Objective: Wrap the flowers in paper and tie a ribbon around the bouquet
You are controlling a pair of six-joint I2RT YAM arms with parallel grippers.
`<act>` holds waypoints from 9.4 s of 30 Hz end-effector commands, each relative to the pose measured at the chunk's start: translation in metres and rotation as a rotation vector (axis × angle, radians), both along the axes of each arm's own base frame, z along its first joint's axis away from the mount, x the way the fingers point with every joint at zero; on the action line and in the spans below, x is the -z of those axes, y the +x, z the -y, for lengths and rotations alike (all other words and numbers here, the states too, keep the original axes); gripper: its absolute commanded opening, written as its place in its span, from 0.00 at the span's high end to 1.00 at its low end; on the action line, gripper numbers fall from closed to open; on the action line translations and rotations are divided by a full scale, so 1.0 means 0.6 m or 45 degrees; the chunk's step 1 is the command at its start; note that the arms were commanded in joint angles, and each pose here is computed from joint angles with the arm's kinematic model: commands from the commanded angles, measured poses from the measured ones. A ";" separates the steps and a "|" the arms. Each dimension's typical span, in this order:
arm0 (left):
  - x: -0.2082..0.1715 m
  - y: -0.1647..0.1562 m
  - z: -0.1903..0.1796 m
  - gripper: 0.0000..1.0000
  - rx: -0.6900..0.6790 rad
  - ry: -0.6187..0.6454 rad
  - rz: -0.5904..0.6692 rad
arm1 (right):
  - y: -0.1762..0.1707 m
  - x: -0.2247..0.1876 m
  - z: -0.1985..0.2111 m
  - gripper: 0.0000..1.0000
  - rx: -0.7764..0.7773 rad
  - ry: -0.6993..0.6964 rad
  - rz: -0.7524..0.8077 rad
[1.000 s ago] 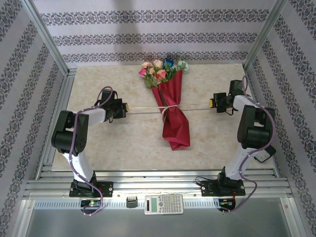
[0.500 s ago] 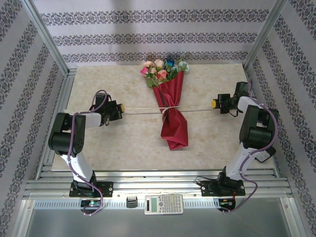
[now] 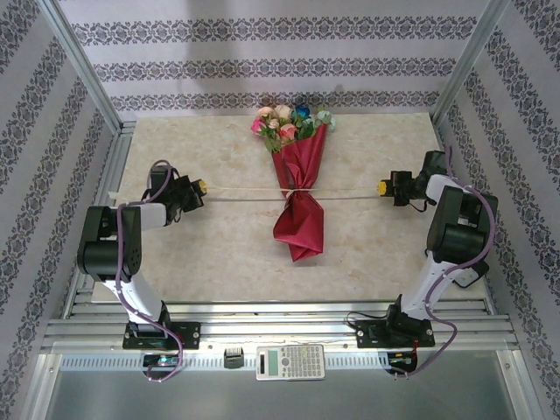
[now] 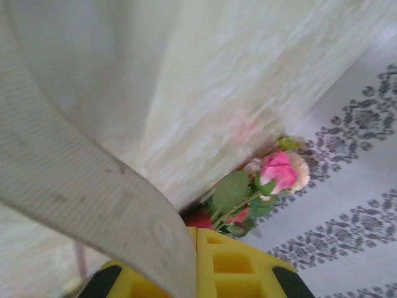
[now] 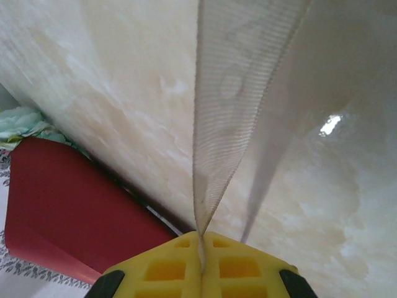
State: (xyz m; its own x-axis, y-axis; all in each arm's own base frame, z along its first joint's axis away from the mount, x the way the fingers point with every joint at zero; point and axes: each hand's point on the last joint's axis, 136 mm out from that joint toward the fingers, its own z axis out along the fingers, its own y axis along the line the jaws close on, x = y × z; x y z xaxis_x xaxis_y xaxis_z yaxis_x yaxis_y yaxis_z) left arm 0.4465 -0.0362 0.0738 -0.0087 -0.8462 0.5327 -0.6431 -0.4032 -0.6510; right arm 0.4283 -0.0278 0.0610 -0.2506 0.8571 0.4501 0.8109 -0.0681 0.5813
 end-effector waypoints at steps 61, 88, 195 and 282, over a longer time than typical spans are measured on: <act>0.064 0.004 0.292 0.52 0.429 0.147 -0.182 | -0.026 0.059 -0.408 0.53 -0.101 0.094 -0.189; -0.009 0.037 0.185 1.00 0.307 0.144 0.118 | -0.016 0.047 -0.227 1.00 0.035 -0.071 -0.024; -0.288 -0.024 0.398 1.00 0.377 -0.202 0.468 | -0.115 0.029 0.116 0.51 -0.481 -0.666 -0.412; -0.143 -0.145 0.546 1.00 1.313 0.797 0.924 | 0.066 -0.509 -0.539 1.00 -1.067 -0.730 1.246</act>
